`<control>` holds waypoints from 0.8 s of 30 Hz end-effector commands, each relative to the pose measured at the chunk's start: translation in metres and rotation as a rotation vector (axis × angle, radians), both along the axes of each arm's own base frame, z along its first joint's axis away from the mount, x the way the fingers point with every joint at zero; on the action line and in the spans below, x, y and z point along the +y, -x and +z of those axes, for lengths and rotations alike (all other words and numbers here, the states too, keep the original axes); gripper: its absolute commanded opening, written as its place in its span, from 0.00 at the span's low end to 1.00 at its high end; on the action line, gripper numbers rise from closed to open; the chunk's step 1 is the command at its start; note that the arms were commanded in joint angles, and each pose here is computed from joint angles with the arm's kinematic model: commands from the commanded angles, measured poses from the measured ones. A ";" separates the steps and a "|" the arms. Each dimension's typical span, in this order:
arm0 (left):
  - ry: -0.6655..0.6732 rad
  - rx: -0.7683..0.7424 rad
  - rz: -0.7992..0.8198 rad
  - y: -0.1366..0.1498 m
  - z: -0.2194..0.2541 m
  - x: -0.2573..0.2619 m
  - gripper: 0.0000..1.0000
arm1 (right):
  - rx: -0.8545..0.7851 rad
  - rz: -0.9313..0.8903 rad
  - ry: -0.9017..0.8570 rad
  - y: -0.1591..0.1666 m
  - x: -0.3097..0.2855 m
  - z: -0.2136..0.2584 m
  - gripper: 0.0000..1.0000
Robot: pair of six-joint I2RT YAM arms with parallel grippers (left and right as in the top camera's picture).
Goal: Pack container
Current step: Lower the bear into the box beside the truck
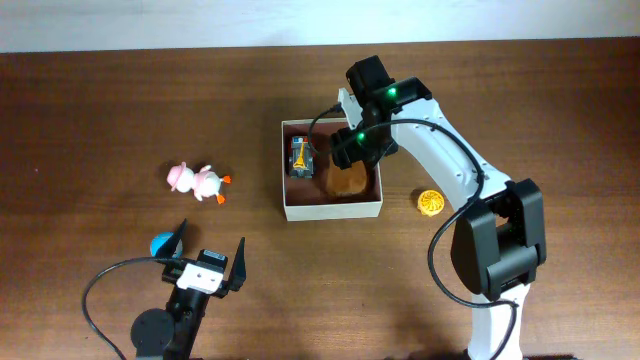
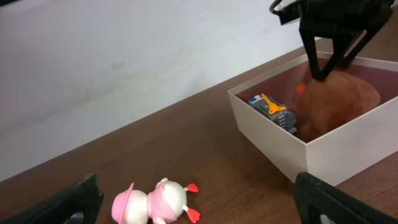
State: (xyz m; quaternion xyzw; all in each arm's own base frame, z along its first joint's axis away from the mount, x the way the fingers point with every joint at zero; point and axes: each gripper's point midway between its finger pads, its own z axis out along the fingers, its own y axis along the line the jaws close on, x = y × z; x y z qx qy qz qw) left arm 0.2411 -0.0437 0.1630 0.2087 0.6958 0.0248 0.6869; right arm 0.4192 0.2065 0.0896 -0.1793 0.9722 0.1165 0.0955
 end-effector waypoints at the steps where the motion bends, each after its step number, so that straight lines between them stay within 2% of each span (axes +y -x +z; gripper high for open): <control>1: -0.005 -0.001 0.007 0.000 -0.001 0.001 1.00 | -0.020 0.003 -0.003 -0.004 0.003 0.004 0.74; 7: -0.005 -0.001 0.007 0.000 -0.001 0.001 1.00 | 0.036 0.037 -0.119 0.012 0.021 0.026 0.74; 10: -0.005 -0.001 0.007 0.000 -0.001 0.001 1.00 | 0.081 0.054 -0.148 0.027 0.026 0.035 0.64; 14: -0.005 -0.001 0.007 0.000 -0.001 0.001 1.00 | 0.115 0.079 -0.131 0.041 0.032 0.035 0.37; 15: -0.005 -0.001 0.007 0.000 -0.001 0.001 1.00 | 0.117 0.088 -0.125 0.043 0.034 0.034 0.34; 24: -0.005 -0.001 0.007 0.000 -0.001 0.001 1.00 | 0.121 0.116 -0.020 0.056 0.038 0.004 0.24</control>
